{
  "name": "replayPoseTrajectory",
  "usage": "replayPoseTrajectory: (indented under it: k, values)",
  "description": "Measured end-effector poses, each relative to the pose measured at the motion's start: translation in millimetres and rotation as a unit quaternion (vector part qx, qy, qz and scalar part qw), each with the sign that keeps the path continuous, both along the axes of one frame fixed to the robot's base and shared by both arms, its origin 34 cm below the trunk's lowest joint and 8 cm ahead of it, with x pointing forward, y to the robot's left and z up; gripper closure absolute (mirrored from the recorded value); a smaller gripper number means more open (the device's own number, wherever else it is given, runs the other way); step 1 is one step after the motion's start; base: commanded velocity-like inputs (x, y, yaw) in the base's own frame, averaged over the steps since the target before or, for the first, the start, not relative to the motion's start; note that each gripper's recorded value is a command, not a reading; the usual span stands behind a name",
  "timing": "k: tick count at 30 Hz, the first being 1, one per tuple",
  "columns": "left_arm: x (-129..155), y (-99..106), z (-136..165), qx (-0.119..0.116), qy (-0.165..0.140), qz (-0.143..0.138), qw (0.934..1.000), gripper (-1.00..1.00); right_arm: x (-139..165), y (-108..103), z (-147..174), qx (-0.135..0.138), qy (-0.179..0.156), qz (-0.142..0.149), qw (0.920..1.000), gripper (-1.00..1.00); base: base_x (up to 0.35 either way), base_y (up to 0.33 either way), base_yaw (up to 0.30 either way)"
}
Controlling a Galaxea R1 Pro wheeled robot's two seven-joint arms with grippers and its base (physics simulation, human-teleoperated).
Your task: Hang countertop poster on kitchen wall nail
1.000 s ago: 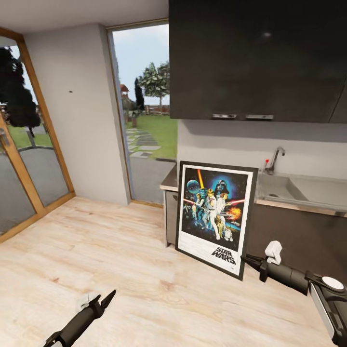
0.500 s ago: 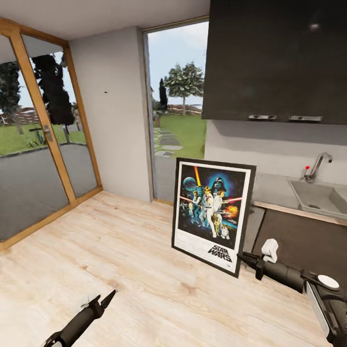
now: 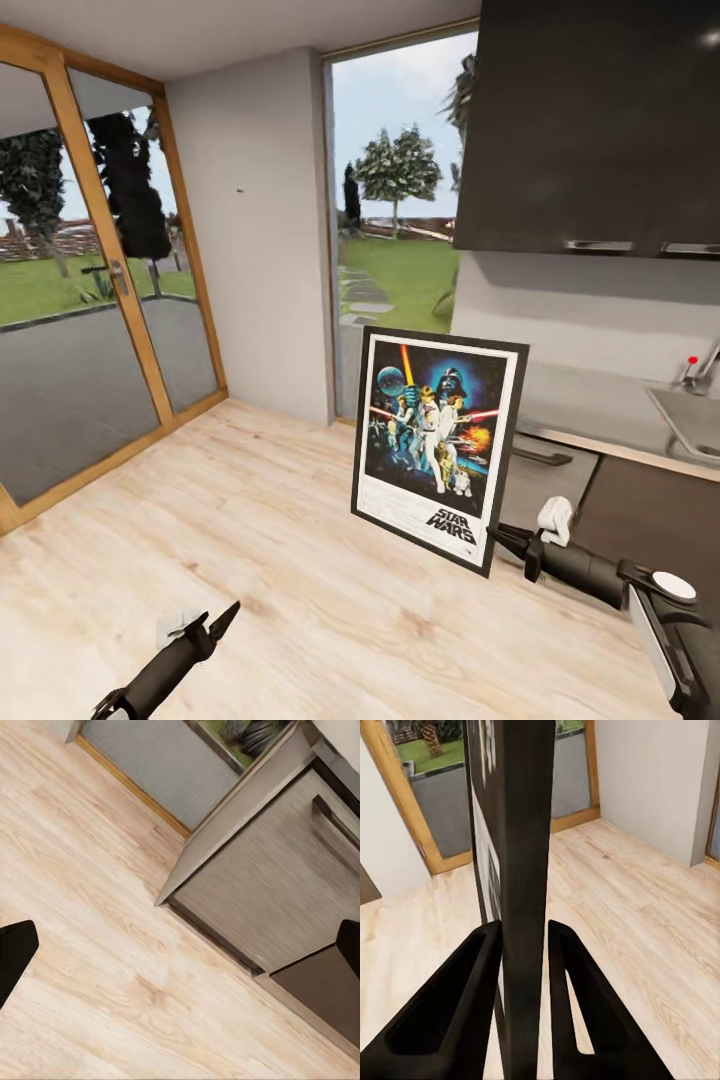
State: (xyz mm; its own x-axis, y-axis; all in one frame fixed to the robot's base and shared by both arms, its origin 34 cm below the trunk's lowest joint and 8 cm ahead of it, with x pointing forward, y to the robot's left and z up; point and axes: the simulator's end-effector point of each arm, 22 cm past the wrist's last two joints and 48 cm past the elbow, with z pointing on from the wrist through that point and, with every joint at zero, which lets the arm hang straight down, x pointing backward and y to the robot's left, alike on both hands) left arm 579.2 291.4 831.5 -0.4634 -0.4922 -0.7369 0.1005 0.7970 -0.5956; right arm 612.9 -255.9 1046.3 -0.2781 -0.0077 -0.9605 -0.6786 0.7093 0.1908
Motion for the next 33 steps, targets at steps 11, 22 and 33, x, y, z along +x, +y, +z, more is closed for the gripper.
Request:
replayPoseTrajectory:
  k: [11,22,33]
  values:
    - [2.0,10.5,-1.0,0.000,0.003,0.021,0.9998,-1.00,0.4,0.2,0.5,-0.001,-0.001,0.000,1.0000,1.00,0.216,0.174,0.125]
    - [-61.3,32.6,-45.2,-0.013,0.055,0.083,0.9949,-1.00,0.6,0.3,0.6,-0.002,-0.002,0.001,1.0000,1.00,0.018,0.014,0.282]
    - [-71.8,43.4,-49.4,-0.007,0.062,0.088,0.9942,-1.00,0.2,-0.2,1.2,-0.002,-0.002,0.000,1.0000,1.00,0.249,0.000,0.214]
